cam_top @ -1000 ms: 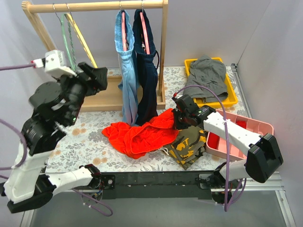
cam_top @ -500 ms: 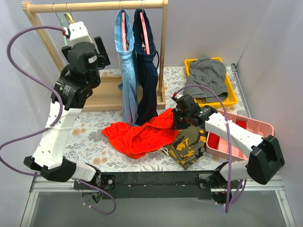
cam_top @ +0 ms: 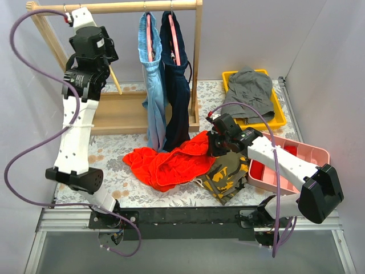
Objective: Place the shorts on the hanger
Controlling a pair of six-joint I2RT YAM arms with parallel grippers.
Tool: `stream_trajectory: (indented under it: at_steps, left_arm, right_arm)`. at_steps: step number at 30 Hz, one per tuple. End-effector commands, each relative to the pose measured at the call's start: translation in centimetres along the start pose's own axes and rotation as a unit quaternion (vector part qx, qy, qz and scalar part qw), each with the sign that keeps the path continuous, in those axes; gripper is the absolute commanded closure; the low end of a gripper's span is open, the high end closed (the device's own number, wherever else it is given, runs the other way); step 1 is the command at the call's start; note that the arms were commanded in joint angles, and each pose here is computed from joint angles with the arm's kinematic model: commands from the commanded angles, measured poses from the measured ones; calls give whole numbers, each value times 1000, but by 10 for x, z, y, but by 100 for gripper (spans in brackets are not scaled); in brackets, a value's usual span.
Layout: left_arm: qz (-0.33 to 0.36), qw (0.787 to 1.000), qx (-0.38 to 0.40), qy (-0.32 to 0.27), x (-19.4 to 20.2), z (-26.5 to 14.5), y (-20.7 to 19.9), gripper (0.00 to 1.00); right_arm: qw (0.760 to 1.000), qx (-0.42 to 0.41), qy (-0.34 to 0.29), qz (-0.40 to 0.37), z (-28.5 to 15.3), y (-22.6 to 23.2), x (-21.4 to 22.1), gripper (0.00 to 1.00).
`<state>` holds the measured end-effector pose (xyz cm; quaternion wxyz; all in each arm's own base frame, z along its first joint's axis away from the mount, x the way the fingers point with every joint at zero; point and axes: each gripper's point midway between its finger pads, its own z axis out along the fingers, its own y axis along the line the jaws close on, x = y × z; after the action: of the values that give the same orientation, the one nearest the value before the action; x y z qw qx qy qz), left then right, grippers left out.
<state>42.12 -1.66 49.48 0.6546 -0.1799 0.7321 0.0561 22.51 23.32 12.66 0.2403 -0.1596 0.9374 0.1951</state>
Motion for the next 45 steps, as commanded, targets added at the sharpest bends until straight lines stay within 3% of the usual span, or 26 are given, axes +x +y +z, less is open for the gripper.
stream_trajectory:
  at_steps: [1, 8, 11, 12, 16, 28, 34, 45]
  left_arm:
    - [9, 1000, 9, -1, -3, 7, -4, 47]
    - [25, 999, -34, 9, 16, 26, 6, 54]
    - [24, 999, -38, 6, 16, 25, 8, 67]
    - [27, 999, -36, 6, 17, 25, 8, 78]
    - [31, 999, -7, -6, 8, 17, 2, 100]
    - [29, 991, 109, -70, -27, -29, -14, 100]
    - [31, 987, 145, -66, -17, -35, -23, 100]
    - [3, 981, 185, -66, -2, -82, -8, 100]
  right_arm:
    - [999, -25, -26, -14, -6, 11, -13, 99]
    - [999, -26, -21, -15, -3, 10, -11, 99]
    - [999, -26, -18, -15, -2, 10, -10, 99]
    - [999, -25, -16, -16, -1, 10, -9, 99]
    - [999, -25, -16, -16, 0, 10, -10, 99]
    - [999, -16, -26, -17, -2, 8, -16, 99]
    - [999, -16, -23, -18, -1, 8, -14, 99]
    - [999, -10, -32, -19, -6, 4, -13, 99]
